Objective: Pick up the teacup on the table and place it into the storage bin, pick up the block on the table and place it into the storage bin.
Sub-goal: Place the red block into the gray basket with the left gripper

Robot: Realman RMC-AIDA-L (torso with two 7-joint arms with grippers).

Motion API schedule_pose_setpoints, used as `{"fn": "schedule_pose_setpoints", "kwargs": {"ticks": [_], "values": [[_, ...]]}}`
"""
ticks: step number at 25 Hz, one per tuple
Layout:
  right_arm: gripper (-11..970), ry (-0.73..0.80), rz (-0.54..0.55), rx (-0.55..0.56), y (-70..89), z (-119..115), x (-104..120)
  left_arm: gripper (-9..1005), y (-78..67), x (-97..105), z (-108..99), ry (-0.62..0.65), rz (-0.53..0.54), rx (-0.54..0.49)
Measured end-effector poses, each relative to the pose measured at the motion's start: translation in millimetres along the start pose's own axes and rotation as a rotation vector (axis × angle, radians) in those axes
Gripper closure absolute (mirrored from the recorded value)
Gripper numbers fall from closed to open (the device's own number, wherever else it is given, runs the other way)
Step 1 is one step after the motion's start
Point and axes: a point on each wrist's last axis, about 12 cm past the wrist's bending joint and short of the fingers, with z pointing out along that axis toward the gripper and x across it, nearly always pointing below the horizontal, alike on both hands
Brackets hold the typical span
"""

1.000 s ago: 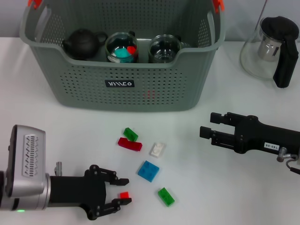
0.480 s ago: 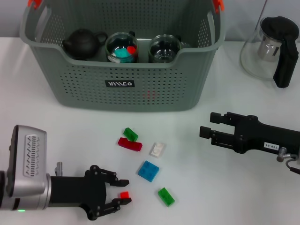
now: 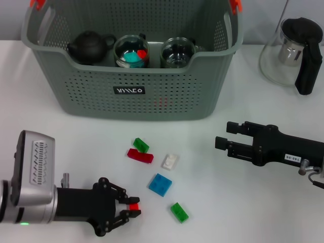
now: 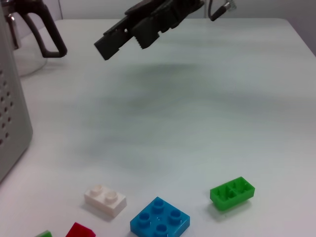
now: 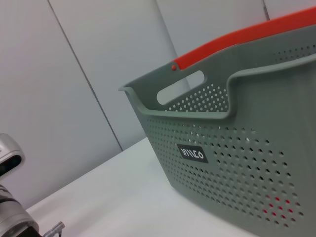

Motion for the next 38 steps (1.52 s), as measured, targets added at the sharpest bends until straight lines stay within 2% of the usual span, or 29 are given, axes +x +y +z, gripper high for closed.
{"fn": "schedule_pose_setpoints", "kwargs": {"ticks": [1,6,11,15,18,22,27,30,33,38], "values": [[245,0.000,0.000,-0.001,0.1,0.0,0.0,812,0.6,-0.1,-0.7,0.000,-0.007,-0.003],[244,0.000,0.000,-0.003,0.2,-0.3,-0.2,812,3.6,-6.4,-7.8,-0.034,-0.024,0.000],[244,0.000,0.000,-0.004,0.2,-0.4,-0.3,812,17.1,-30.8,-32.1,-0.170,-0.018,-0.007],[244,-0.001,0.000,-0.007,0.4,-0.1,-0.8,812,45.4,-65.9,-51.4,-0.278,-0.035,-0.037],[245,-0.003,-0.001,-0.011,1.1,1.5,-1.3,812,69.0,-96.5,-57.5,-0.320,-0.063,-0.060],[245,-0.005,0.001,-0.014,2.1,3.1,-1.0,813,104.3,-146.5,-58.8,-0.320,-0.073,-0.111],[244,-0.008,0.001,-0.015,2.3,3.7,-1.3,813,137.8,-188.2,-51.2,-0.295,-0.053,-0.219],[244,-0.008,0.001,-0.015,2.2,3.8,-1.7,813,154.9,-195.6,-43.1,-0.224,-0.042,-0.322],[244,-0.009,-0.001,-0.014,1.8,3.5,-2.3,813,166.6,-190.9,-37.5,-0.131,-0.036,-0.433],[245,-0.009,-0.007,-0.014,0.5,3.2,-4.5,813,172.8,-178.3,-34.5,-0.064,-0.047,-0.531]]}}
